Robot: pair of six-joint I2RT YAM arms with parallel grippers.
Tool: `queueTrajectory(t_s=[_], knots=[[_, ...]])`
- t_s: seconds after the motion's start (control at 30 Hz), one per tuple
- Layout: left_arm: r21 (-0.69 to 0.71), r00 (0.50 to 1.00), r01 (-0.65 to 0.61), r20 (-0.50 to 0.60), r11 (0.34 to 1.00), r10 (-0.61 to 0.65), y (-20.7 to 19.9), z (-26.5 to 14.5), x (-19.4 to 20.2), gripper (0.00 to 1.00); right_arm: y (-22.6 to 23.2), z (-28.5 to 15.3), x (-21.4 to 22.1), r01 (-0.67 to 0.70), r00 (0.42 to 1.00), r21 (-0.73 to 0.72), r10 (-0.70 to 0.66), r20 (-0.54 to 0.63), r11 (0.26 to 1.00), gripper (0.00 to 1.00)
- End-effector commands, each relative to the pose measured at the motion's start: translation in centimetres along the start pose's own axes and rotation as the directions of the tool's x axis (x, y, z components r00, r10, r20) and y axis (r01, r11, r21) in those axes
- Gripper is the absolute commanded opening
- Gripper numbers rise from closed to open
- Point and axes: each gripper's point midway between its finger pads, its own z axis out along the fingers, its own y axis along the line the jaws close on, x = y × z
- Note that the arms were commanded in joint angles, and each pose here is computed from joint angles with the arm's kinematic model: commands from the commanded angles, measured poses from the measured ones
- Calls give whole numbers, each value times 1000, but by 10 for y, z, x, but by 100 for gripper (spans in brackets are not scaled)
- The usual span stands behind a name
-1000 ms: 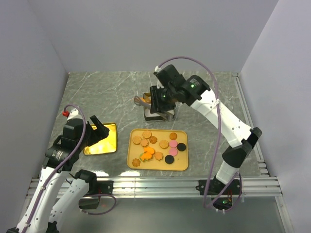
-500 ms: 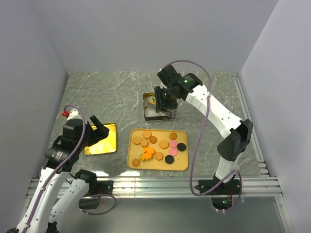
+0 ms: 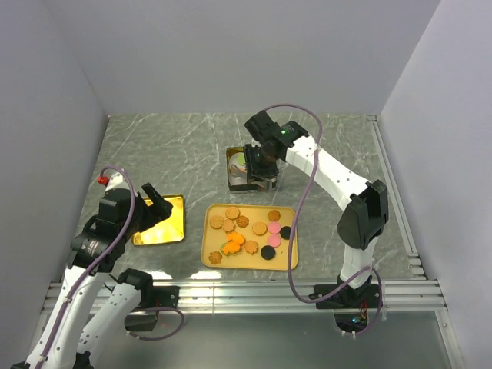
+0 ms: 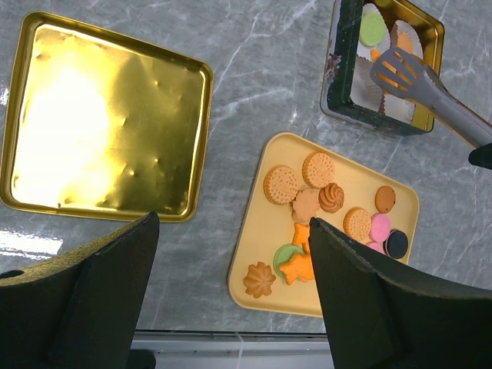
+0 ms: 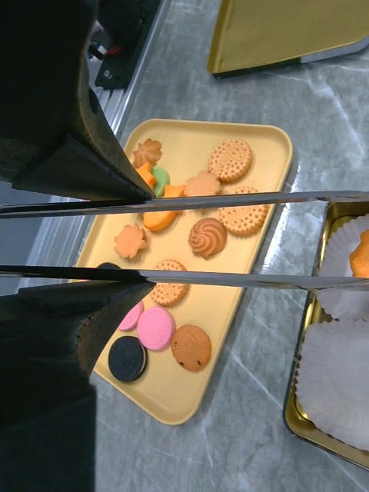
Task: Pack the cookies
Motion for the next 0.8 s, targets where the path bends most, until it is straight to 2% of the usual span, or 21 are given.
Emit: queueTrajectory(t_s=[0.0, 0.77], knots=[[43, 999, -9, 31, 999, 7, -9, -3, -8, 85, -3, 6, -15, 9, 999, 5, -10, 52, 1000, 47], [52, 1000, -15, 28, 999, 13, -10, -4, -7, 85, -10, 7, -17, -1, 998, 37, -1, 58, 999, 58]])
